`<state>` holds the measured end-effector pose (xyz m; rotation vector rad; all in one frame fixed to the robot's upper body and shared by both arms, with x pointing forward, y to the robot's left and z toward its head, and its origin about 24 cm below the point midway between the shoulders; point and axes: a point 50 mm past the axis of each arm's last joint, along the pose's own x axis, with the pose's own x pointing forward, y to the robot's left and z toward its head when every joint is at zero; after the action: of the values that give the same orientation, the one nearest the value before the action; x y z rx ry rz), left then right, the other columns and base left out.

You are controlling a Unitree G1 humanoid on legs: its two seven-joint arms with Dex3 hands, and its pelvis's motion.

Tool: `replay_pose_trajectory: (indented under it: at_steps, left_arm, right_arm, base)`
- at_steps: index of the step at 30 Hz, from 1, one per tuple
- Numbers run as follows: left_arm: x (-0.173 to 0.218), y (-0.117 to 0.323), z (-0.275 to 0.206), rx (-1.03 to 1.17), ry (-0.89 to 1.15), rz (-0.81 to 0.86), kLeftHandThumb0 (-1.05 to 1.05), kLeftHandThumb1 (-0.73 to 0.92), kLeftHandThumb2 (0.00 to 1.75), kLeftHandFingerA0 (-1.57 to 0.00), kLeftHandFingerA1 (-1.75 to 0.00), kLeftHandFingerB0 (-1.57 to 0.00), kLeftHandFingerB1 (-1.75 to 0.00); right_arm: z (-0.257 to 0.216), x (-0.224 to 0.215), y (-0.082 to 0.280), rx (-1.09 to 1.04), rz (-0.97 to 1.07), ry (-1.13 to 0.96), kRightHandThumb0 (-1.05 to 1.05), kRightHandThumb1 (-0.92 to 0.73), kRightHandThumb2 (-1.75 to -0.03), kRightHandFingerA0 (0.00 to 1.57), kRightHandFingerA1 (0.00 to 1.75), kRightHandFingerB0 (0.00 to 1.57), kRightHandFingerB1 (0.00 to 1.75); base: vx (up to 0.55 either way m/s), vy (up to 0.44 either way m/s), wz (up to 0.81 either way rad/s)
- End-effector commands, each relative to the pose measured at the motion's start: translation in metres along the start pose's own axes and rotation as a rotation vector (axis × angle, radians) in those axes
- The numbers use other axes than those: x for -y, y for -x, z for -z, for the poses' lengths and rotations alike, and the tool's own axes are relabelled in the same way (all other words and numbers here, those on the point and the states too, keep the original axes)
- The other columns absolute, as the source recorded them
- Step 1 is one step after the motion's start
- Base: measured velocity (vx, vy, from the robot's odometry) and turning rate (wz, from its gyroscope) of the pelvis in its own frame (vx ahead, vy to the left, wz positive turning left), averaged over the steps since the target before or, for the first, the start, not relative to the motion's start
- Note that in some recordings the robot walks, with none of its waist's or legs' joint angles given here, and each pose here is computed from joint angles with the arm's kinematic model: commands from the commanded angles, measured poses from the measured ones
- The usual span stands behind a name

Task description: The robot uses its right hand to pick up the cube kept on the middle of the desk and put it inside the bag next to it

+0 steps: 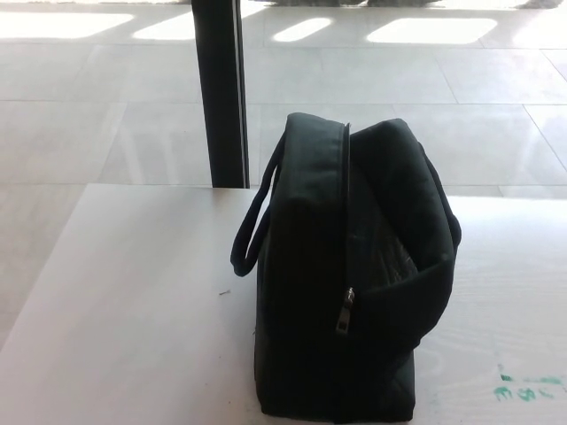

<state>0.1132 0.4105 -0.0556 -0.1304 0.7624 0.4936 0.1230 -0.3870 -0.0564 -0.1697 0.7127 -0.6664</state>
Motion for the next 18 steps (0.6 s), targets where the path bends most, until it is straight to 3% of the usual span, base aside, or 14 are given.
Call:
replay_pose_trajectory:
  at_steps: [1, 2, 5, 12, 13, 18]
  left_arm:
    - [-0.008, 0.002, -0.011, 0.03, -0.011, -0.014, -1.05, 0.54, 0.92, -0.36, -1.56, -0.28, -1.47]
    - [-0.008, 0.002, -0.009, 0.022, -0.015, -0.019, -1.05, 0.56, 0.9, -0.38, -1.49, -0.29, -1.41]
    - [-0.007, 0.003, -0.005, 0.016, -0.013, -0.017, -1.05, 0.56, 0.89, -0.33, -1.49, -0.28, -1.44]
    - [-0.008, 0.003, -0.006, 0.021, -0.013, -0.019, -1.05, 0.57, 0.89, -0.37, -1.5, -0.28, -1.41]
    - [-0.01, 0.004, -0.004, 0.011, -0.006, -0.027, -1.05, 0.56, 0.89, -0.39, -1.48, -0.3, -1.39]
    - [-0.007, 0.003, -0.004, 0.009, -0.019, -0.014, -1.05, 0.53, 0.91, -0.42, -1.5, -0.31, -1.41]
  right_arm:
    - [0.007, -0.001, 0.002, -0.042, -0.041, -0.103, -0.5, -0.72, -0.62, 0.39, 0.75, 0.37, 0.6]
    - [0.004, -0.001, 0.002, -0.035, -0.047, -0.098, -0.44, -0.68, -0.59, 0.58, 1.04, 0.55, 0.67]
    - [0.0, 0.0, 0.002, -0.023, -0.058, -0.073, -0.43, -0.67, -0.6, 0.58, 0.88, 0.55, 0.65]
    - [-0.01, -0.004, 0.001, 0.021, -0.087, -0.043, -0.43, -0.66, -0.6, 0.61, 0.79, 0.63, 0.56]
    - [-0.008, -0.004, 0.002, 0.02, -0.087, -0.027, -0.4, -0.65, -0.59, 0.69, 0.82, 0.71, 0.54]
    - [-0.005, 0.0, 0.005, 0.035, -0.093, -0.004, -0.41, -0.65, -0.59, 0.66, 0.85, 0.71, 0.58]
  base:
    - [0.0, 0.0, 0.0]
    - [0.0, 0.0, 0.0]
    - [0.0, 0.0, 0.0]
    - [0.0, 0.0, 0.0]
    - [0.0, 0.0, 0.0]
    - [0.0, 0.0, 0.0]
